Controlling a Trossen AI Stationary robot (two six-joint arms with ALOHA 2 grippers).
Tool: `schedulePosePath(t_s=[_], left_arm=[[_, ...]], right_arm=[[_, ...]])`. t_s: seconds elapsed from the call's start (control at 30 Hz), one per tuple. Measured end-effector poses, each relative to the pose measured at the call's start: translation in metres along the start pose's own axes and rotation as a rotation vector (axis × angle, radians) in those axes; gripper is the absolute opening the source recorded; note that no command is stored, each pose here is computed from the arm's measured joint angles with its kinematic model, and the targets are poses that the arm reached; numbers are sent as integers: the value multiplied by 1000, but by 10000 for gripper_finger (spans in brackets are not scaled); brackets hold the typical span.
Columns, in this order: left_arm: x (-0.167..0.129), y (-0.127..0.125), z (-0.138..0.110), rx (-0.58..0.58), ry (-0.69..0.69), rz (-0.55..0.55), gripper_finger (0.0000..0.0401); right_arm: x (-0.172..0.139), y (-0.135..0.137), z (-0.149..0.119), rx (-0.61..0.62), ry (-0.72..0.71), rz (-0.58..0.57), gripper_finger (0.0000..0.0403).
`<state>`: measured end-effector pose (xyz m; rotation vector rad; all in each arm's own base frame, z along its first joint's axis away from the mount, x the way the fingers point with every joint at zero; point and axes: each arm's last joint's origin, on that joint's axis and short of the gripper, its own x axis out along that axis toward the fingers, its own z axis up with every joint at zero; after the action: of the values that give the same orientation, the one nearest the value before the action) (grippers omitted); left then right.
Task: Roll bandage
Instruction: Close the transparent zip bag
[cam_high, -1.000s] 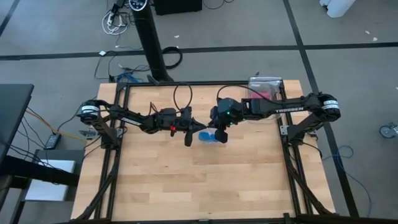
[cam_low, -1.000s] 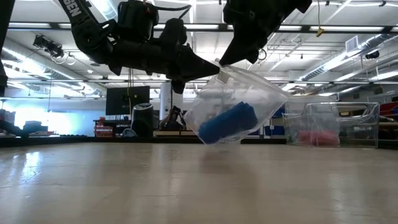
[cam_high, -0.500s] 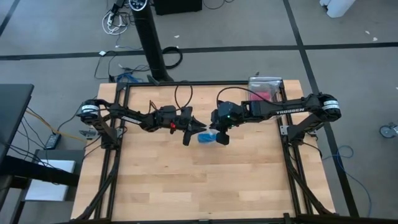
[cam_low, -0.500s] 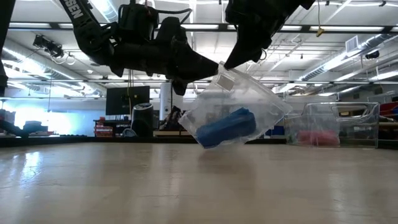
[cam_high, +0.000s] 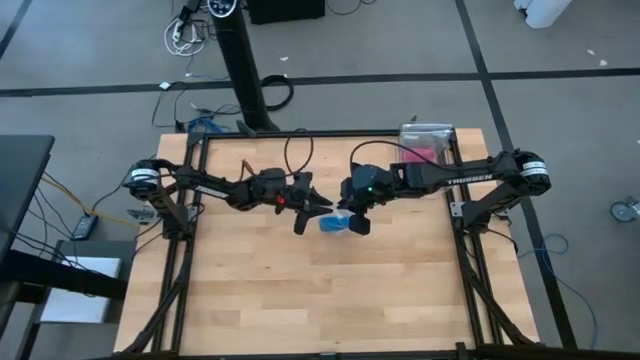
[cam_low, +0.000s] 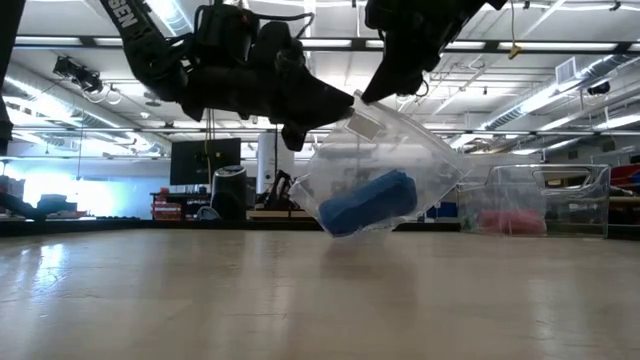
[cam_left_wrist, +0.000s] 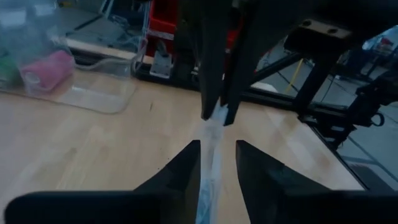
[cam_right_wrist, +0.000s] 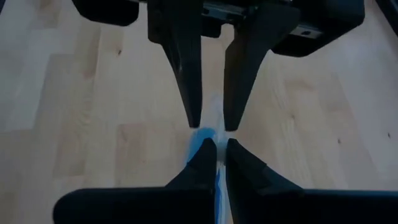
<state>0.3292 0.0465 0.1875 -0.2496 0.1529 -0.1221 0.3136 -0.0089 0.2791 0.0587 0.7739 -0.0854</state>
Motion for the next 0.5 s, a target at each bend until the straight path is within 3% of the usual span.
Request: schedulePosePath(t_s=[0.5], left_arm=[[7,-1,10,13,27,5,7]], right_arm=[[0,7,0,-20,-10,1,13]])
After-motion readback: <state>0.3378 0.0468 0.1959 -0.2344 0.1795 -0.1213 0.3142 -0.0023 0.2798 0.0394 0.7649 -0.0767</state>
